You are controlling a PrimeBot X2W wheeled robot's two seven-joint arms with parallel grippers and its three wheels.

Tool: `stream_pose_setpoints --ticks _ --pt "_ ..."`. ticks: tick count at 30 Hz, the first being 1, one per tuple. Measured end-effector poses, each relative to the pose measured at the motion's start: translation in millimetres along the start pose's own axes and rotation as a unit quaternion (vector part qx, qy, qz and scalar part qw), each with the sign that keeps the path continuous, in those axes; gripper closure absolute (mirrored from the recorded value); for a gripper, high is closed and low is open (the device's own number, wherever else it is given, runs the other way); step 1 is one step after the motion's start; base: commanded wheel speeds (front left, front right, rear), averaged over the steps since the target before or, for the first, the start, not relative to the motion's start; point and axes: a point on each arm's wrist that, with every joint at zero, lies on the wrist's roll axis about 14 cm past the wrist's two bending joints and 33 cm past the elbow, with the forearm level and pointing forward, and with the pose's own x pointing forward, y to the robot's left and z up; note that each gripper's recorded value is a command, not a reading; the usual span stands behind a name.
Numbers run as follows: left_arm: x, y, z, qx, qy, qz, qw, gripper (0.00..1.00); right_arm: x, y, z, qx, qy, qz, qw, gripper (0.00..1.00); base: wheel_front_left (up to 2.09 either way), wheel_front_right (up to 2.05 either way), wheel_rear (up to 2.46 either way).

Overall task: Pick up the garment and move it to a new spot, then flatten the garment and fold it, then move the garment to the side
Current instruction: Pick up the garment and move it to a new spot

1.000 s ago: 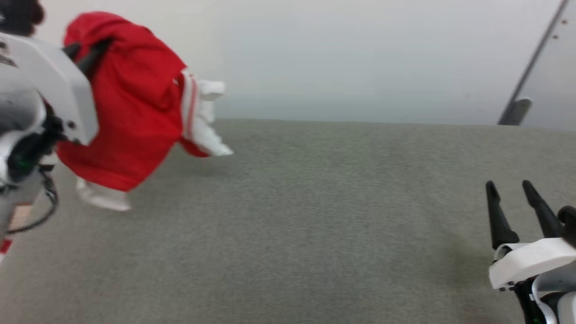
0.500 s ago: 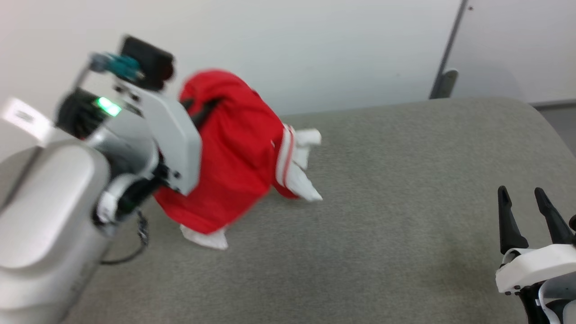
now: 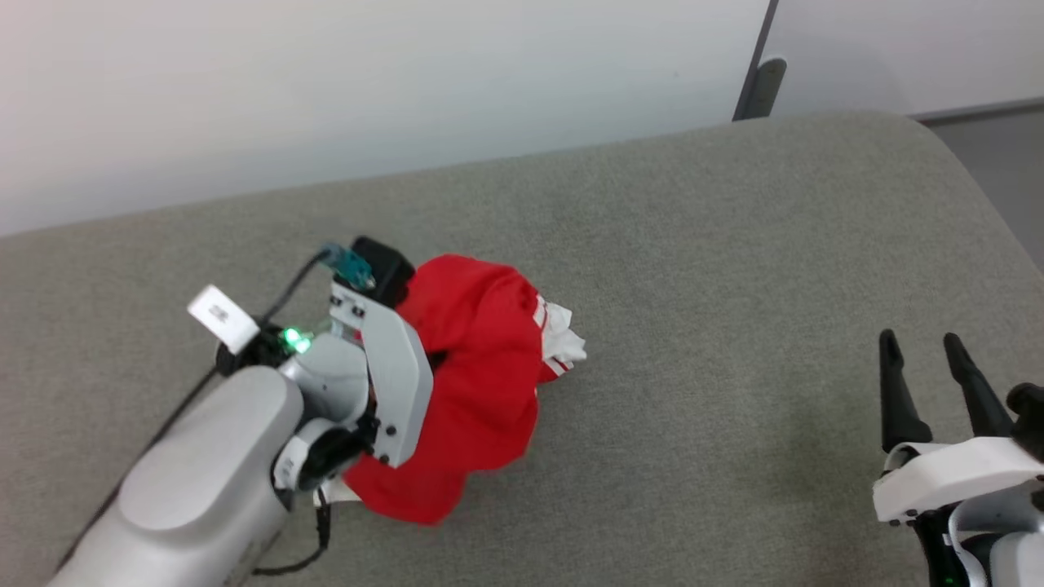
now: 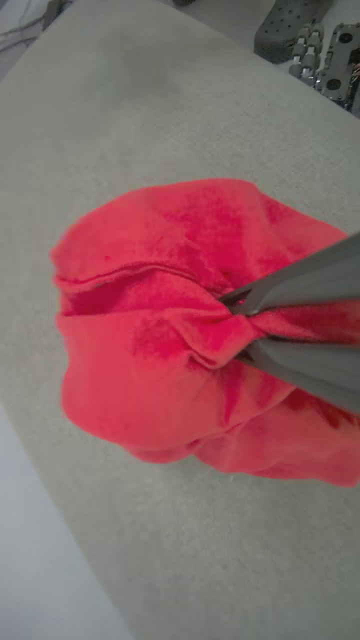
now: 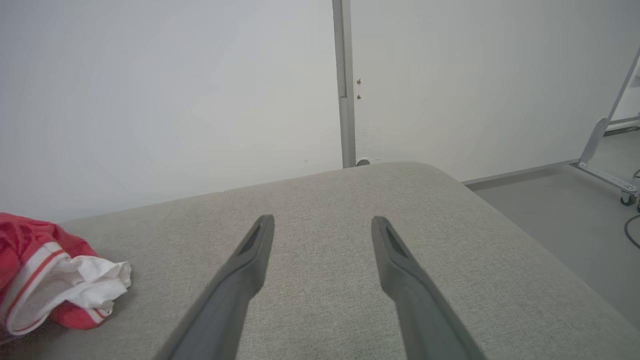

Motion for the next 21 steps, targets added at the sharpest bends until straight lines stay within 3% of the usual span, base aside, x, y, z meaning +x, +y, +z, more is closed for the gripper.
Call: stream_pose_setpoints --ticks 9,15,17,19,21 --pt "35 2 -71 -0.023 0.113 -0.015 0.993 1.0 10 5 -14 0.0 0.015 0.003 1.0 0.0 0.0 0.0 0.0" --pt "42 1 -93 -0.023 0.151 -0.024 0.988 1.0 15 8 -18 0.001 0.018 0.006 1.0 0.0 0.0 0.0 0.0" --pt "43 2 -94 -0.023 0.152 -0.023 0.988 0.6 15 9 -20 0.002 0.021 0.008 1.0 0.0 0.0 0.0 0.0" --pt "42 2 -93 -0.027 0.152 -0.024 0.988 0.0 15 11 -20 0.002 0.021 0.01 1.0 0.0 0.0 0.0 0.0" --pt "41 1 -90 -0.029 0.146 -0.026 0.989 0.0 15 12 -19 0.003 0.02 0.012 1.0 0.0 0.0 0.0 0.0"
